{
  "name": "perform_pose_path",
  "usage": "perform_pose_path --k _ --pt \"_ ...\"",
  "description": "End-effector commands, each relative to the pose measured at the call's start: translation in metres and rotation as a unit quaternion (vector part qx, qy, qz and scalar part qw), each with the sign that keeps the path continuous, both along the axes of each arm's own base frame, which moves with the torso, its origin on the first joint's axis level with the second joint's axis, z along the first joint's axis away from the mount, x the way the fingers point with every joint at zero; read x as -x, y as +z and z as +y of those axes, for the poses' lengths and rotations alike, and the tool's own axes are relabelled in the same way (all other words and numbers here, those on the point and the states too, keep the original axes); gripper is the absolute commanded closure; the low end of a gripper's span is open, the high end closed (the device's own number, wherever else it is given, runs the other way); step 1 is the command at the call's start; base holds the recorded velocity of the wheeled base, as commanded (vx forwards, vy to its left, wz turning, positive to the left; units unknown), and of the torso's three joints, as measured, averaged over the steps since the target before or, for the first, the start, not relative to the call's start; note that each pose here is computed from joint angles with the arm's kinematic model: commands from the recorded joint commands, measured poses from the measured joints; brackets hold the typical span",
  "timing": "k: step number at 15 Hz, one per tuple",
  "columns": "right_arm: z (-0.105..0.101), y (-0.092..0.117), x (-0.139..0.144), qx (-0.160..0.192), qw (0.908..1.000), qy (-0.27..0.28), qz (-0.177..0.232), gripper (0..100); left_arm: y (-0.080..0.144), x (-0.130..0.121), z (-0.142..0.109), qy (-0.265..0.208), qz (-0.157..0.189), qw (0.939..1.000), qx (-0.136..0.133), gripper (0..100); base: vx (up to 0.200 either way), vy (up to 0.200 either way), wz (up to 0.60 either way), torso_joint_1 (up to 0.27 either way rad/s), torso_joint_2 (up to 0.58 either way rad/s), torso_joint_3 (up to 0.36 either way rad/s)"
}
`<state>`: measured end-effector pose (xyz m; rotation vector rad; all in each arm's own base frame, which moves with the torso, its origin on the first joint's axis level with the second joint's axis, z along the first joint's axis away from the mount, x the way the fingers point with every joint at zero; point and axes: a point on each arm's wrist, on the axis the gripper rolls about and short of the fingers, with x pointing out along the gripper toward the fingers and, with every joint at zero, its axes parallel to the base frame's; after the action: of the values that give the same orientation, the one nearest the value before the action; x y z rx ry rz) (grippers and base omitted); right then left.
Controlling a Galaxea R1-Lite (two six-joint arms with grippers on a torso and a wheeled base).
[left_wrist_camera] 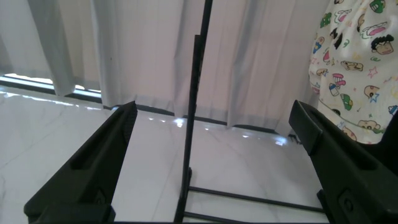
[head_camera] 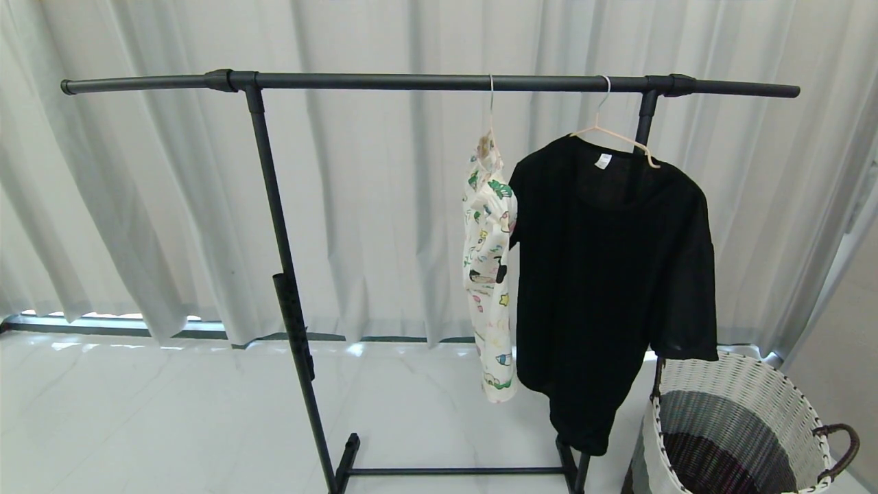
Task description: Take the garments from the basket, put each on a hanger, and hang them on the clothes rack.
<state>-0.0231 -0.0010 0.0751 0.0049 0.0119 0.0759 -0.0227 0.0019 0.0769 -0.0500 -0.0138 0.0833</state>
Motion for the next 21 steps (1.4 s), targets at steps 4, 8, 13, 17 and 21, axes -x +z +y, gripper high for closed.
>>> perform_pose_path --k 4,8,13,17,21 --pt "0.0000 0.0005 0.0002 -0.017 0.9998 -0.002 0.000 0 0.0000 0.0000 0.0000 0.001 0.000 1.0000 0.001 0 0.000 0.000 0.00 0.000 0.00 0.000" --pt "0.0000 0.0001 0.0001 -0.017 0.9998 -0.002 0.001 0 0.0000 -0.0001 0.0000 0.000 0.000 1.0000 0.001 0 0.000 0.000 0.00 0.000 0.00 0.000" --pt "0.0000 0.0001 0.0001 -0.017 0.9998 -0.002 0.001 0 0.0000 0.0000 0.0000 0.000 0.000 1.0000 0.000 0 0.000 0.000 0.00 0.000 0.00 0.000" --pt "0.0000 0.0005 0.0002 -0.017 0.9998 -0.002 0.000 0 0.0000 0.0000 0.0000 0.000 0.000 1.0000 0.000 0 0.000 0.000 0.00 0.000 0.00 0.000" --pt "0.0000 0.0001 0.0001 -0.017 0.9998 -0.002 0.001 0 0.0000 0.0000 0.0000 0.001 0.000 1.0000 0.001 0 0.000 0.000 0.00 0.000 0.00 0.000"
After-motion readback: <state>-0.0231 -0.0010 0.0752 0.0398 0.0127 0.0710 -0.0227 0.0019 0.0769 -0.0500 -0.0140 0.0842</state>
